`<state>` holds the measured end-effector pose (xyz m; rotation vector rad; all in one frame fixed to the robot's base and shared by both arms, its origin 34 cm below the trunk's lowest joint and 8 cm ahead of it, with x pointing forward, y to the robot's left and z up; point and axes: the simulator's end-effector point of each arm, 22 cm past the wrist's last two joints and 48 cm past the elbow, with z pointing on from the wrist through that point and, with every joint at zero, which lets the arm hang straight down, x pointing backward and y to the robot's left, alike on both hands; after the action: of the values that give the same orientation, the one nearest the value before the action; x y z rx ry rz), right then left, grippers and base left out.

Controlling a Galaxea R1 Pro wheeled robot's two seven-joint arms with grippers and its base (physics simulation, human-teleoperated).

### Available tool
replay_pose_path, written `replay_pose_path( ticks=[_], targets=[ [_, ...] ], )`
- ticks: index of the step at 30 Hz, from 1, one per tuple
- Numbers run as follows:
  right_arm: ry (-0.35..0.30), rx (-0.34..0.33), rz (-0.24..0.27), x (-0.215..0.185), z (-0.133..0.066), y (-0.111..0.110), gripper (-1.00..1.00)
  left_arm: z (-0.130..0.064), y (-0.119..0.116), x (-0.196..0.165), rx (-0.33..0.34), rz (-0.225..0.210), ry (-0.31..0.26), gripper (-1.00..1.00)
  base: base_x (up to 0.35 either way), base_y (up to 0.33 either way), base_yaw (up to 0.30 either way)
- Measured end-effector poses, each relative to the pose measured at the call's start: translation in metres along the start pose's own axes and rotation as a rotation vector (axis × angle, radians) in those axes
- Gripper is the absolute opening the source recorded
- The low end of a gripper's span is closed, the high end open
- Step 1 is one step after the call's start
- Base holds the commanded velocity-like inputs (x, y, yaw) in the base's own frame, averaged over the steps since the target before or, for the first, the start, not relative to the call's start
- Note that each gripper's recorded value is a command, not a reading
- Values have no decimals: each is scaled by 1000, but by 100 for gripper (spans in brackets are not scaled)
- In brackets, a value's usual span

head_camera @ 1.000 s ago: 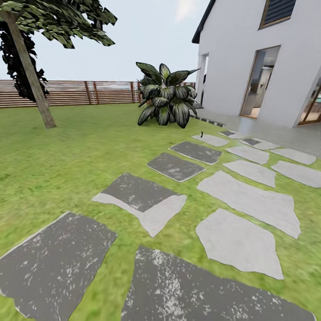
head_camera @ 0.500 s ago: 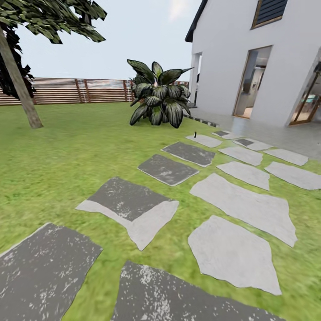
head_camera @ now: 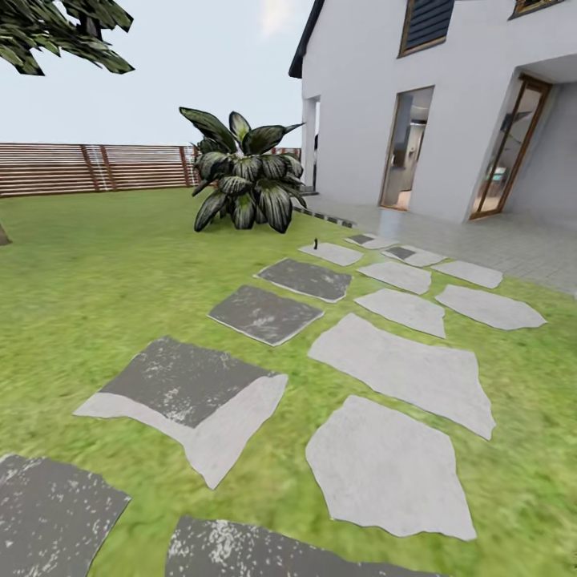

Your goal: In the garden, pick up the pesticide atomizer on the floor and spray pesticide onto both trees until each tree trunk is fully covered.

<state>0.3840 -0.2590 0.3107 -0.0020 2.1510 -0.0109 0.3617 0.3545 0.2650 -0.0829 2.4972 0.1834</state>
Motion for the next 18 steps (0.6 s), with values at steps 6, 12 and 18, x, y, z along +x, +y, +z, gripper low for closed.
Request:
replay_pose_path(
  ticks=[6,12,18],
  targets=[
    [0,0,0,0,0,0,100,0,0,0,0,0,1,100,323,-106,-146],
    [0,3,0,0,0,-1,100,0,0,0,0,1,1,100,328,-103,-16],
    [0,4,1,0,0,-1,100,0,0,0,0,0,1,100,328,-102,-1]
  ],
)
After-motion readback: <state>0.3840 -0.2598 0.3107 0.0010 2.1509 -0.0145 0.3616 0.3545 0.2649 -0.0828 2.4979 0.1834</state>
